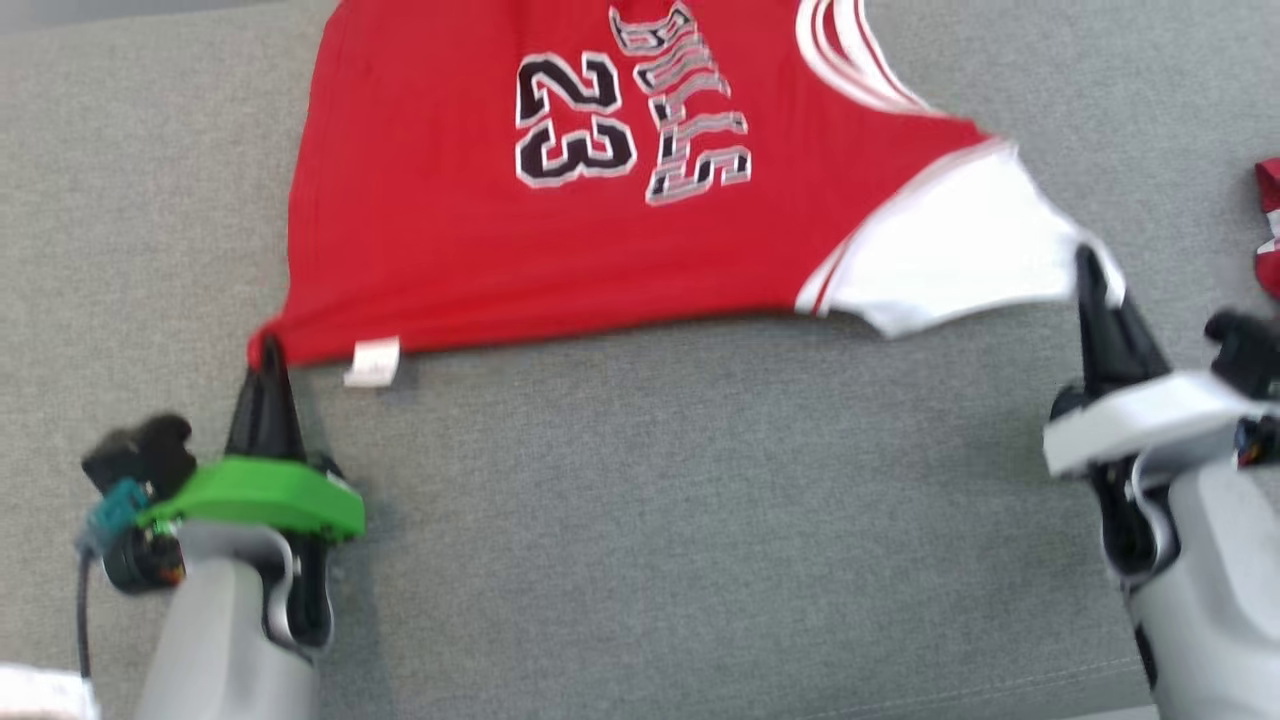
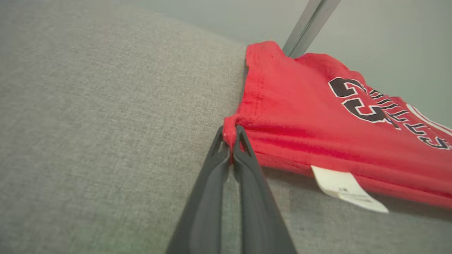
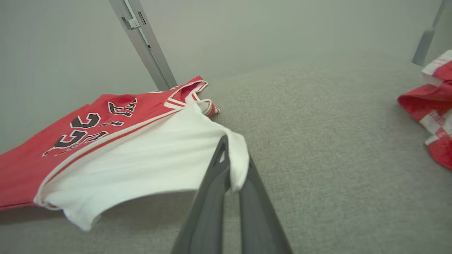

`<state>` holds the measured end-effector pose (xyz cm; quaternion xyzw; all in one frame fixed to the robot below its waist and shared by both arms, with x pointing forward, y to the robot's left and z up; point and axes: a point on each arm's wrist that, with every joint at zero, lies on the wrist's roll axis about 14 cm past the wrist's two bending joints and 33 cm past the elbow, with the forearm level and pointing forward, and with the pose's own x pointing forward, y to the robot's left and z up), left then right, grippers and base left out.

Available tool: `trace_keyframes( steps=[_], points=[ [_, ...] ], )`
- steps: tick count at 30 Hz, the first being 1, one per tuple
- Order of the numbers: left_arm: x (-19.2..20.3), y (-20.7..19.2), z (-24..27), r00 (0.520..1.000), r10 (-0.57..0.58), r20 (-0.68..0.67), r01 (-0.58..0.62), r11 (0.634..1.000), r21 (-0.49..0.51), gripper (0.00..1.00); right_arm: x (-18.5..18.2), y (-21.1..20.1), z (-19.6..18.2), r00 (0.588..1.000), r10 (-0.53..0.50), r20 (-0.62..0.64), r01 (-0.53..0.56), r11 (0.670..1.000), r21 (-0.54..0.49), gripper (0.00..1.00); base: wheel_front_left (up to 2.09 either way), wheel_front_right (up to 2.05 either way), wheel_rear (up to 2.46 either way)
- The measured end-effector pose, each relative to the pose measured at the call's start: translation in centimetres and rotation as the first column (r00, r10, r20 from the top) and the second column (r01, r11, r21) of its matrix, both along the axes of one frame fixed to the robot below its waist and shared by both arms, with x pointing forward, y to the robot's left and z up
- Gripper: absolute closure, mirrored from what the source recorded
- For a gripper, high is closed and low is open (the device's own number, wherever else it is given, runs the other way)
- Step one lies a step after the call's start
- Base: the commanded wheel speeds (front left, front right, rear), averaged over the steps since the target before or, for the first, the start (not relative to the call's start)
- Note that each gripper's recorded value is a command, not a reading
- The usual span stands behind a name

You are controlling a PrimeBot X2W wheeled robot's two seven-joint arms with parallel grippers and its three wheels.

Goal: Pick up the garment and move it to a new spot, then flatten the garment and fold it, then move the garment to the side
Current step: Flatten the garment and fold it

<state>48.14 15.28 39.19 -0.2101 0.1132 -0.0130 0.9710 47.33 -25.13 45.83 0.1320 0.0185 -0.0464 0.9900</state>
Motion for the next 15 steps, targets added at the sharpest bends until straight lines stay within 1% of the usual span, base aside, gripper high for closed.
trace_keyframes(
  steps=[3, 7, 10, 15],
  points=[
    [-2.6, 0.5, -1.1, 0.999, 0.018, -0.04, -0.018, 1.0, 0.012, 1.0, -2.9, 0.1, -1.7, 0.999, -0.011, -0.053, 0.012, 1.0, 0.02, 1.0, 0.0, 0.0, 0.0],
    [-5.6, 1.5, -1.1, 0.998, 0.044, -0.053, -0.042, 0.999, 0.032, 1.0, -6.6, 0.2, -3.4, 0.994, -0.033, -0.106, 0.04, 0.997, 0.06, 1.0, 0.0, 0.0, 0.0],
    [-8.0, 0.9, -0.9, 0.998, 0.022, -0.06, -0.021, 1.0, 0.019, 1.0, -9.4, 0.2, -4.1, 0.989, -0.044, -0.138, 0.055, 0.996, 0.075, 1.0, 0.0, 0.0, 0.0],
    [-11.7, 0.3, -0.3, 0.998, -0.009, -0.057, 0.01, 1.0, 0.019, 1.0, -12.9, 0.3, -4.8, 0.984, -0.066, -0.163, 0.084, 0.991, 0.104, 1.0, 0.0, 0.0, 0.0]
  ],
)
